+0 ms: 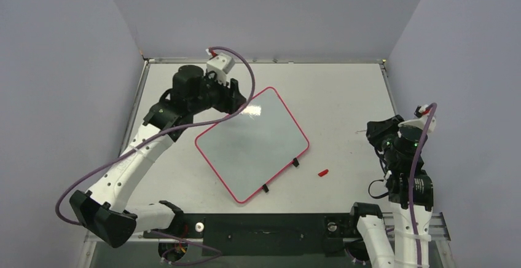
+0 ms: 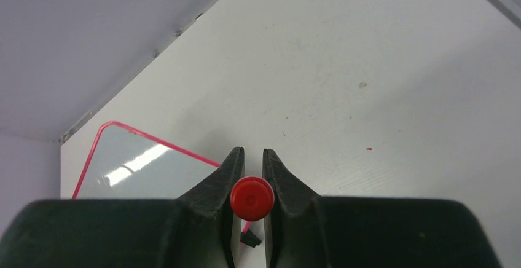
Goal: Write a sentence on the whiteboard
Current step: Hold the whiteboard on the whiteboard stand.
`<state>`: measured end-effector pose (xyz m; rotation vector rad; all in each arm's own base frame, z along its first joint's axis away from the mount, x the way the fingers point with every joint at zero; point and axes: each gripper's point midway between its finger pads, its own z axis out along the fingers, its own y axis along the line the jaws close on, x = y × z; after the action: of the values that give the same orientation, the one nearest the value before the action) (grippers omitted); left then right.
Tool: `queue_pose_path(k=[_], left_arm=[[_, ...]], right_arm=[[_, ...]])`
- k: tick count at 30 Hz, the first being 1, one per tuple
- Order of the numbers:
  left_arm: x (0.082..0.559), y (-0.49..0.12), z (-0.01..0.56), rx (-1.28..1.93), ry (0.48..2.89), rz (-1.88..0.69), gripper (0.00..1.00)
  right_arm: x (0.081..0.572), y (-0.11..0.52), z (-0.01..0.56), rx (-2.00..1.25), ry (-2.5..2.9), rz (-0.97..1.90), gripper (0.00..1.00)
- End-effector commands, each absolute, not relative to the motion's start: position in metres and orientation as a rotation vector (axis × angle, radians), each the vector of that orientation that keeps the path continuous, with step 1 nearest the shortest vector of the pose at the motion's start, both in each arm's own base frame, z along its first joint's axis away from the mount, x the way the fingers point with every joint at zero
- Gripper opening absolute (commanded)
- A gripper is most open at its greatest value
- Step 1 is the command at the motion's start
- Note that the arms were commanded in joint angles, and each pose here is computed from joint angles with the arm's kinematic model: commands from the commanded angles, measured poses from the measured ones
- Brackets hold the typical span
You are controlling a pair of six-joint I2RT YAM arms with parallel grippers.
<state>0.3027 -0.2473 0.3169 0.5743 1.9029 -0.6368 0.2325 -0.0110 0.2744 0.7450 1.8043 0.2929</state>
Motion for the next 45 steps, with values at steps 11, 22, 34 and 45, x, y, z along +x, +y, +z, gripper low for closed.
queue_pose_path(k=[11, 22, 34, 45], left_arm=[[0.34, -0.171, 0.244, 0.426, 2.159, -0.687, 0.71], [0.334, -0.18, 0.198, 0.488, 2.281, -0.869, 0.72], [0.317, -0.189, 0.162, 0.545, 2.379, -1.001, 0.57], [0.298, -0.207, 0.15, 0.661, 2.395, -1.168, 0.38]], right_arm=[[0.244, 0.071, 0.266, 0.421, 1.872, 0.571, 0.0], [0.243, 0.09, 0.248, 0.36, 1.926, 0.611, 0.0], [0.244, 0.104, 0.239, 0.3, 1.966, 0.628, 0.0], [0.245, 0.111, 0.234, 0.259, 1.993, 0.629, 0.0]])
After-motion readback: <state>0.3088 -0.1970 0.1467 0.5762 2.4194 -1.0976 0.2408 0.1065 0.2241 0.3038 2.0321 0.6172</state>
